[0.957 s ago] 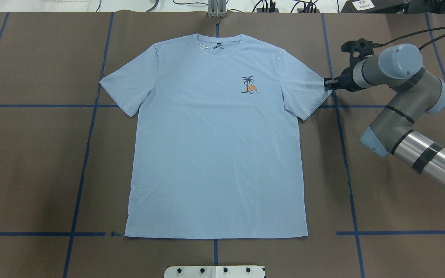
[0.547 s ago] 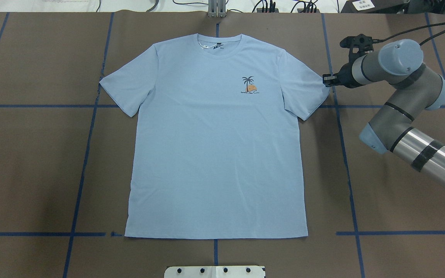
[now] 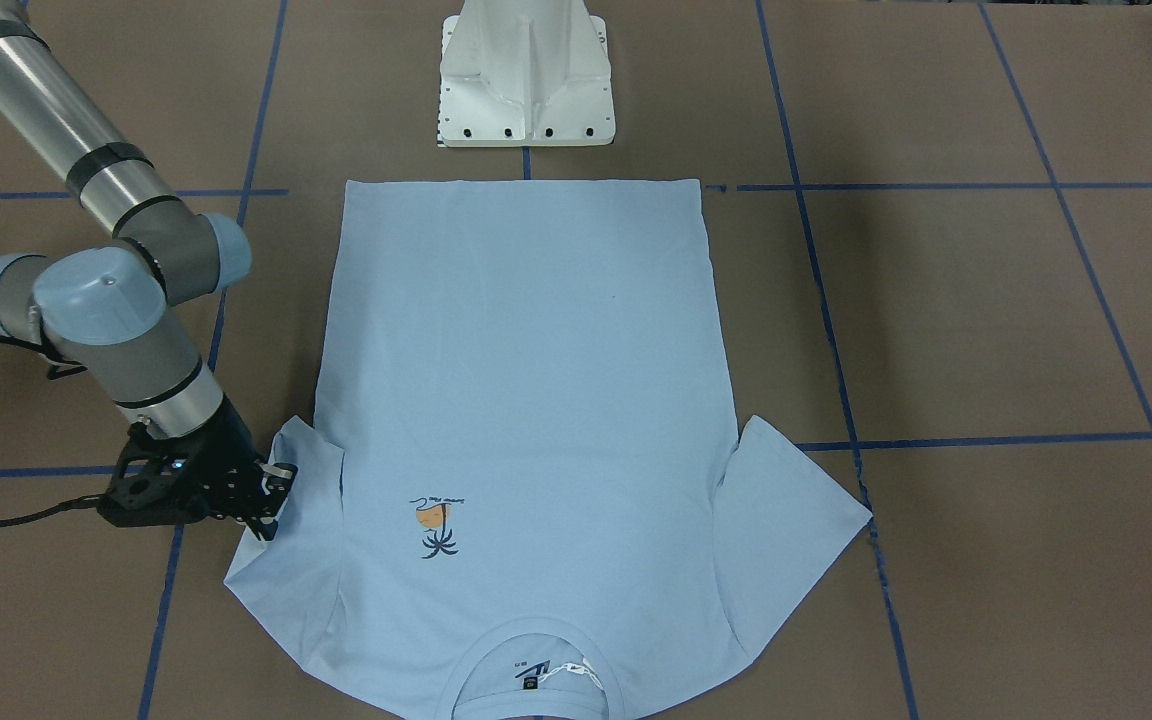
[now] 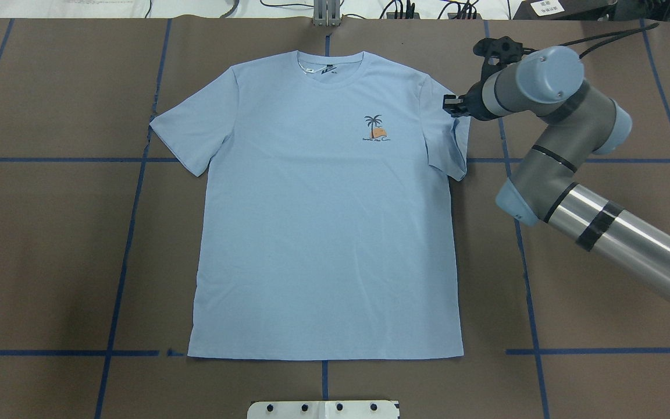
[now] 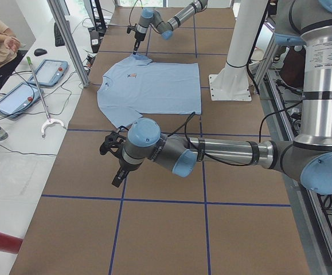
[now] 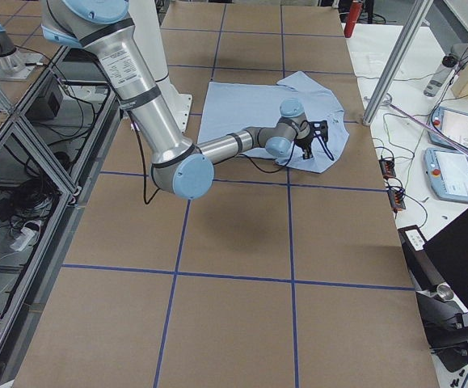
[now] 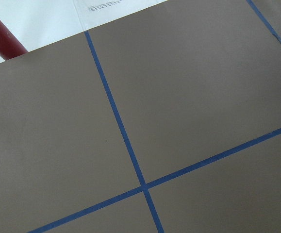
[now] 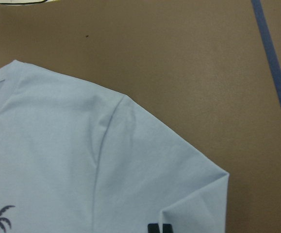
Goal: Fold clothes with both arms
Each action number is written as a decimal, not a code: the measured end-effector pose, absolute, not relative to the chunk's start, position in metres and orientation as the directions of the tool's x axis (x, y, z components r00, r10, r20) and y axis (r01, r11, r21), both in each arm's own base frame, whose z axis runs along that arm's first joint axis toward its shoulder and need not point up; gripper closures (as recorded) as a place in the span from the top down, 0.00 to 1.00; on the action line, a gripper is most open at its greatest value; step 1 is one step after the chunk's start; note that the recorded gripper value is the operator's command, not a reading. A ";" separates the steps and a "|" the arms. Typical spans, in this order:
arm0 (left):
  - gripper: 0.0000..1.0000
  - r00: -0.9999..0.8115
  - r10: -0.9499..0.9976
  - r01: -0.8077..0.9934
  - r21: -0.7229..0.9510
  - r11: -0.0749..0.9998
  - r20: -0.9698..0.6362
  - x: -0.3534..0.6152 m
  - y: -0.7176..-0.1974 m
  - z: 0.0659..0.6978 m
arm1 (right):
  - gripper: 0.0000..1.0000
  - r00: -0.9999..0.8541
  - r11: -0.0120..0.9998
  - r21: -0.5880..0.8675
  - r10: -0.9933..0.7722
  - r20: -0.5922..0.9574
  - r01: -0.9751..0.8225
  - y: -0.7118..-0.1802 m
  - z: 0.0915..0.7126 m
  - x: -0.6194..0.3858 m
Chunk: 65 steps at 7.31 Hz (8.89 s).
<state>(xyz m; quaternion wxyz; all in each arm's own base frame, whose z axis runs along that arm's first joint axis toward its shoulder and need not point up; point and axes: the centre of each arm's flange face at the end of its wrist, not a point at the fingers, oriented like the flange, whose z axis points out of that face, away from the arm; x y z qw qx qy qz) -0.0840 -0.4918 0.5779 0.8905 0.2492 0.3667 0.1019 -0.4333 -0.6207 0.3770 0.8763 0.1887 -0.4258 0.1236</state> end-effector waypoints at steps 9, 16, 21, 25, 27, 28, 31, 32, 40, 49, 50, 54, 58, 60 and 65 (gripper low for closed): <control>1.00 0.703 0.427 -0.020 0.585 0.811 -0.568 -0.070 -0.499 0.565 | 1.00 0.695 0.890 0.255 0.091 0.714 -0.378 -0.604 0.269 -0.544; 0.85 0.608 0.223 0.138 0.378 0.916 -0.762 0.183 -0.632 0.453 | 1.00 0.694 0.973 0.230 -0.184 0.696 0.028 -0.708 0.353 -0.227; 0.72 0.535 0.044 0.348 0.268 0.898 -0.843 0.321 -0.635 0.465 | 1.00 0.670 0.953 0.290 -0.270 0.692 0.084 -0.701 0.428 -0.111; 0.68 0.536 0.018 0.379 0.259 0.888 -0.844 0.365 -0.641 0.471 | 1.00 0.670 0.954 0.289 -0.269 0.692 0.085 -0.699 0.433 -0.109; 0.67 0.541 0.019 0.365 0.255 0.895 -0.841 0.378 -0.639 0.474 | 1.00 0.671 0.955 0.286 -0.267 0.692 0.085 -0.698 0.435 -0.108; 0.64 0.543 0.019 0.359 0.252 0.899 -0.839 0.382 -0.637 0.476 | 1.00 0.672 0.955 0.284 -0.266 0.691 0.085 -0.698 0.436 -0.108; 0.11 0.548 0.018 0.349 0.249 0.903 -0.836 0.388 -0.634 0.481 | 1.00 0.675 0.955 0.283 -0.264 0.689 0.085 -0.698 0.437 -0.108; 0.00 0.550 0.017 0.349 0.248 0.904 -0.835 0.388 -0.634 0.481 | 1.00 0.675 0.955 0.284 -0.264 0.689 0.085 -0.698 0.437 -0.108; 0.00 0.468 -0.130 0.378 0.065 0.924 -0.874 0.486 -0.625 0.328 | 1.00 0.676 0.956 0.282 -0.259 0.690 0.080 -0.698 0.435 -0.109; 1.00 0.489 -0.029 0.308 0.141 0.941 -0.872 0.509 -0.602 0.304 | 1.00 0.663 0.971 0.234 -0.210 0.719 0.054 -0.668 0.414 -0.163; 1.00 0.470 -0.007 0.292 0.148 0.945 -0.883 0.492 -0.583 0.308 | 1.00 0.656 0.978 0.209 -0.173 0.734 0.023 -0.638 0.395 -0.191; 1.00 0.375 0.084 0.205 0.171 0.964 -0.923 0.452 -0.477 0.304 | 1.00 0.565 0.970 0.111 0.032 0.825 -0.217 -0.438 0.354 -0.328; 1.00 0.362 -0.004 0.151 0.055 0.987 -0.932 0.423 -0.320 0.346 | 1.00 0.465 0.941 -0.056 0.215 0.859 -0.333 -0.252 0.360 -0.366; 0.81 0.368 -0.105 0.179 -0.040 0.983 -0.924 0.453 -0.241 0.354 | 1.00 0.454 0.929 -0.063 0.236 0.859 -0.363 -0.218 0.361 -0.383; 0.57 0.406 -0.168 0.210 -0.087 0.974 -0.898 0.471 -0.194 0.378 | 1.00 0.452 0.928 -0.061 0.236 0.860 -0.369 -0.211 0.361 -0.387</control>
